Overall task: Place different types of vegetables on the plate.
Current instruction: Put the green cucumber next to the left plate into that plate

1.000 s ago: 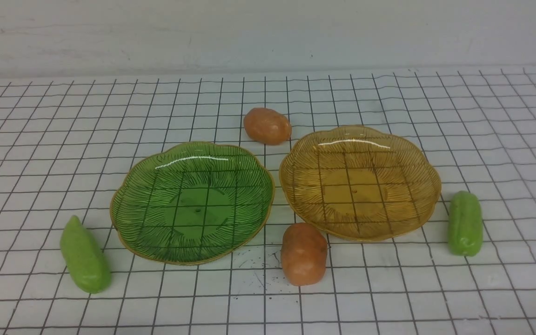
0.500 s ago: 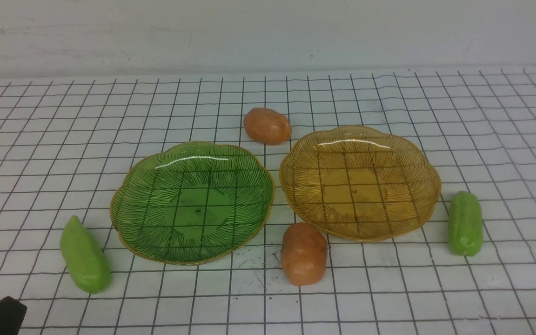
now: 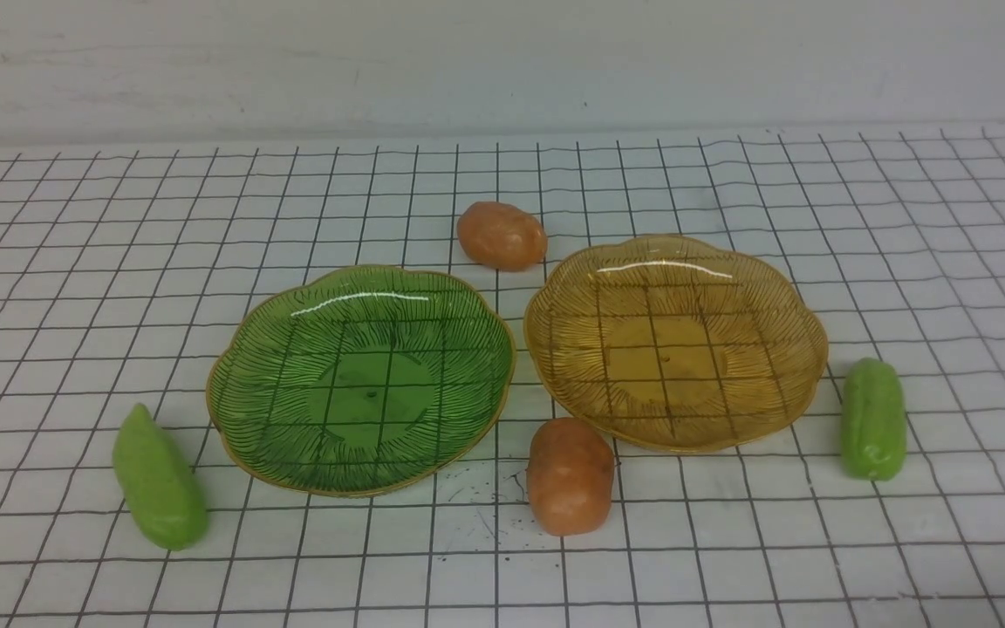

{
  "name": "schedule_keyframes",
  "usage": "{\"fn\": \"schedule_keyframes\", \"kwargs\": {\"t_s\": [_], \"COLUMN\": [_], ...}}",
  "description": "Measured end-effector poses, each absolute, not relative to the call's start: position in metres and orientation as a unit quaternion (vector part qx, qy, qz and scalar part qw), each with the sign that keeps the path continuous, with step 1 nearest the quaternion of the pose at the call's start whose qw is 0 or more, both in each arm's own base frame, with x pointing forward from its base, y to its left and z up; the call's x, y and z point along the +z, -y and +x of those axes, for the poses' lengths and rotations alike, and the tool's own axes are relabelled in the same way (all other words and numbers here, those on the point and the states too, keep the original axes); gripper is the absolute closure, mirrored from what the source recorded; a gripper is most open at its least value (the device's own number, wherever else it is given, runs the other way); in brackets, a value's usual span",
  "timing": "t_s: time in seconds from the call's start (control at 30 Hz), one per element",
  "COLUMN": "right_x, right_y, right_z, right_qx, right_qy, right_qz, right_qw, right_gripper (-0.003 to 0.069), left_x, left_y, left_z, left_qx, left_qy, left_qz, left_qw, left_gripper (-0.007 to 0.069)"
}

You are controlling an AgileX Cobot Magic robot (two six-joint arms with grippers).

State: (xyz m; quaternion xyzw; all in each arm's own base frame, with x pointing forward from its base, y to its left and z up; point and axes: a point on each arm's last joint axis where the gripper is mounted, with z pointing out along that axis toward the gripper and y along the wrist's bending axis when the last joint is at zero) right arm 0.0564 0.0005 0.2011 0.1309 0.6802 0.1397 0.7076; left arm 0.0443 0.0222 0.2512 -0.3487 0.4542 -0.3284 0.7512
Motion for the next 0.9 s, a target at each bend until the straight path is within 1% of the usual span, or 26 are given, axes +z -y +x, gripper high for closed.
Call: {"fn": "schedule_keyframes", "kwargs": {"t_s": [0.03,0.07,0.1,0.13,0.17,0.2,0.23,0.3,0.33,0.37,0.4,0.43,0.47,0.5,0.53,0.6,0.63,0.7,0.73,0.77,0.8,0.83,0.9], "right_x": [0.204,0.207,0.208,0.208,0.210,0.211,0.211,0.212,0.212,0.212,0.212,0.212,0.212,0.211,0.209,0.209,0.215,0.234,0.243,0.262,0.263,0.273,0.292], "right_y": [0.000,0.001,0.001,0.002,0.003,0.003,0.004,0.004,0.004,0.004,0.004,0.004,0.004,0.004,0.003,0.000,-0.005,-0.012,-0.014,-0.017,-0.017,-0.018,-0.020], "right_z": [0.056,0.056,0.056,0.056,0.055,0.055,0.055,0.055,0.055,0.055,0.055,0.055,0.055,0.055,0.056,0.056,0.053,0.048,0.046,0.044,0.044,0.045,0.049], "right_qx": [0.168,0.194,0.208,0.214,0.247,0.247,0.261,0.265,0.266,0.269,0.275,0.285,0.291,0.300,0.303,0.306,0.307,0.293,0.279,0.258,0.255,0.240,0.198], "right_qy": [-0.661,-0.646,-0.635,-0.633,-0.611,-0.610,-0.601,-0.597,-0.597,-0.596,-0.594,-0.590,-0.587,-0.587,-0.595,-0.613,-0.643,-0.682,-0.699,-0.728,-0.738,-0.752,-0.810], "right_qz": [0.157,0.182,0.195,0.197,0.235,0.235,0.249,0.254,0.255,0.258,0.264,0.273,0.278,0.286,0.287,0.281,0.261,0.215,0.191,0.158,0.152,0.136,0.090], "right_qw": [0.715,0.716,0.718,0.717,0.714,0.715,0.713,0.713,0.713,0.711,0.709,0.704,0.702,0.695,0.687,0.672,0.651,0.635,0.630,0.615,0.607,0.599,0.545], "right_gripper": [0.0673,0.0673,0.0673,0.0673,0.0673,0.0673,0.0673,0.0673,0.0673,0.0673,0.0673,0.0673,0.0673,0.0673,0.0673,0.0673,0.0673,0.0673,0.0673,0.0673,0.0673,0.0673,0.0673], "left_x": [0.259,0.275,0.289,0.291,0.310,0.312,0.324,0.335,0.334,0.332,0.327,0.320,0.318,0.308,0.300,0.289,0.280,0.271,0.269,0.265,0.265,0.266,0.262], "left_y": [-0.021,-0.019,-0.016,-0.015,-0.009,-0.008,-0.001,0.011,0.012,0.018,0.023,0.027,0.027,0.030,0.032,0.033,0.035,0.037,0.038,0.040,0.040,0.041,0.039], "left_z": [0.041,0.037,0.034,0.033,0.033,0.034,0.039,0.057,0.063,0.082,0.096,0.113,0.117,0.136,0.150,0.165,0.185,0.212,0.222,0.241,0.243,0.252,0.278], "left_qx": [-0.323,-0.314,-0.304,-0.303,-0.281,-0.278,-0.259,-0.232,-0.225,-0.212,-0.204,-0.197,-0.194,-0.184,-0.177,-0.171,-0.166,-0.167,-0.168,-0.169,-0.170,-0.171,-0.171], "left_qy": [-0.452,-0.452,-0.460,-0.461,-0.493,-0.498,-0.541,-0.632,-0.647,-0.711,-0.756,-0.807,-0.812,-0.857,-0.883,-0.908,-0.933,-0.953,-0.958,-0.962,-0.964,-0.965,-0.969], "left_qz": [-0.333,-0.301,-0.271,-0.266,-0.219,-0.214,-0.176,-0.112,-0.105,-0.072,-0.052,-0.030,-0.030,-0.012,-0.003,0.005,0.014,0.023,0.025,0.028,0.028,0.030,0.028], "left_qw": [0.762,0.779,0.789,0.790,0.794,0.793,0.781,0.731,0.721,0.667,0.620,0.556,0.549,0.482,0.435,0.382,0.320,0.252,0.232,0.211,0.202,0.197,0.177], "left_gripper": [0.0633,0.0633,0.0633,0.0633,0.0633,0.0633,0.0633,0.0633,0.0633,0.0633,0.0633,0.0633,0.0633,0.0633,0.0633,0.0633,0.0633,0.0633,0.0633,0.0633,0.0633,0.0633,0.0633]}}
